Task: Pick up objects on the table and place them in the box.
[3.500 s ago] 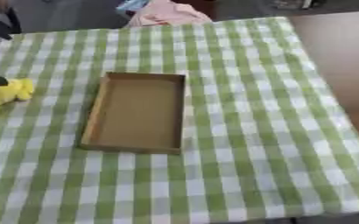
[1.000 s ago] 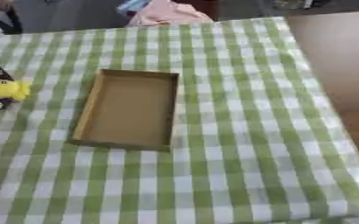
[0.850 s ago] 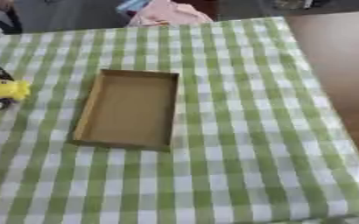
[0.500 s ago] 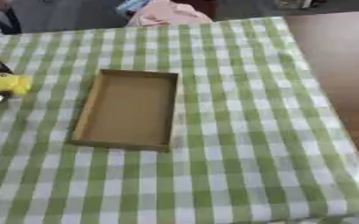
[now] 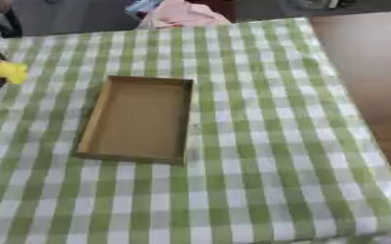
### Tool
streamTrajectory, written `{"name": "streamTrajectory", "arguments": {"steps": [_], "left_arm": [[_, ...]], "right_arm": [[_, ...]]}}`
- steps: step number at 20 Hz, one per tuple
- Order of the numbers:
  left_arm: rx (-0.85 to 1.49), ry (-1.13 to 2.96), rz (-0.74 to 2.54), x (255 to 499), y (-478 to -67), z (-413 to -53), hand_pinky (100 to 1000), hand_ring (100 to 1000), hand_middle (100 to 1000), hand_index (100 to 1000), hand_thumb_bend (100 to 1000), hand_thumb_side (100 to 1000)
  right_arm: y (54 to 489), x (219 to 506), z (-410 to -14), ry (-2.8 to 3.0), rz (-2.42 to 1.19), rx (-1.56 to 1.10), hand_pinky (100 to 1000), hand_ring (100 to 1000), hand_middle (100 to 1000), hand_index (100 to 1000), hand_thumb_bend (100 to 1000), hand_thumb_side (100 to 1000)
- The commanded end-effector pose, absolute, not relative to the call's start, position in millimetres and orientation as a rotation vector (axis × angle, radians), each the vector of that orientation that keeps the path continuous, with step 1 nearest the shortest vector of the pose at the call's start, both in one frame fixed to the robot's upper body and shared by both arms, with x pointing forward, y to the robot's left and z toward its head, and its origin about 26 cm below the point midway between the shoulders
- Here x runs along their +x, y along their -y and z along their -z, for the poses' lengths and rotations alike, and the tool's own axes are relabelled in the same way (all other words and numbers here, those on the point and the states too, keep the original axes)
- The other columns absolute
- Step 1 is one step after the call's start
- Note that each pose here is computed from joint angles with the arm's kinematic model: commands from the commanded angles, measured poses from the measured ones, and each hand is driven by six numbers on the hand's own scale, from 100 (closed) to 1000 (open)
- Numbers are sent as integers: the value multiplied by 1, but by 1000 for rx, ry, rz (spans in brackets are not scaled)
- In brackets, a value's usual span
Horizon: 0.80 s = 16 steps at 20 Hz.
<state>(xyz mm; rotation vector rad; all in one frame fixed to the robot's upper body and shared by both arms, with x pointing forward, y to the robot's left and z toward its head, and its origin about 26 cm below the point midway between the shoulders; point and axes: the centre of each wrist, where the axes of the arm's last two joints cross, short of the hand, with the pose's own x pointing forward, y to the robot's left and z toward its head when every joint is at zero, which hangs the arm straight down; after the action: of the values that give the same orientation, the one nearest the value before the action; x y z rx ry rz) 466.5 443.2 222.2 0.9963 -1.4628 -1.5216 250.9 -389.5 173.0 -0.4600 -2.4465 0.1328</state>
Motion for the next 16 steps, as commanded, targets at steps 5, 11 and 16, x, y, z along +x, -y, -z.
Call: {"name": "streamTrajectory", "arguments": {"steps": [5, 11, 16], "left_arm": [[1039, 1669, 1605, 473, -415, -277, 233, 408, 479, 672, 163, 100], [994, 1746, 1687, 480, -386, -291, 227, 405, 471, 663, 156, 100], [830, 1881, 1841, 494, -325, -282, 220, 400, 460, 648, 126, 100]], "right_arm": [[391, 249, -184, 2479, -169, -483, 821, 771, 689, 913, 100, 748], [389, 250, -186, 2491, -177, -469, 821, 771, 689, 913, 100, 747], [389, 251, -187, 2497, -179, -460, 821, 771, 689, 913, 100, 745]]}}
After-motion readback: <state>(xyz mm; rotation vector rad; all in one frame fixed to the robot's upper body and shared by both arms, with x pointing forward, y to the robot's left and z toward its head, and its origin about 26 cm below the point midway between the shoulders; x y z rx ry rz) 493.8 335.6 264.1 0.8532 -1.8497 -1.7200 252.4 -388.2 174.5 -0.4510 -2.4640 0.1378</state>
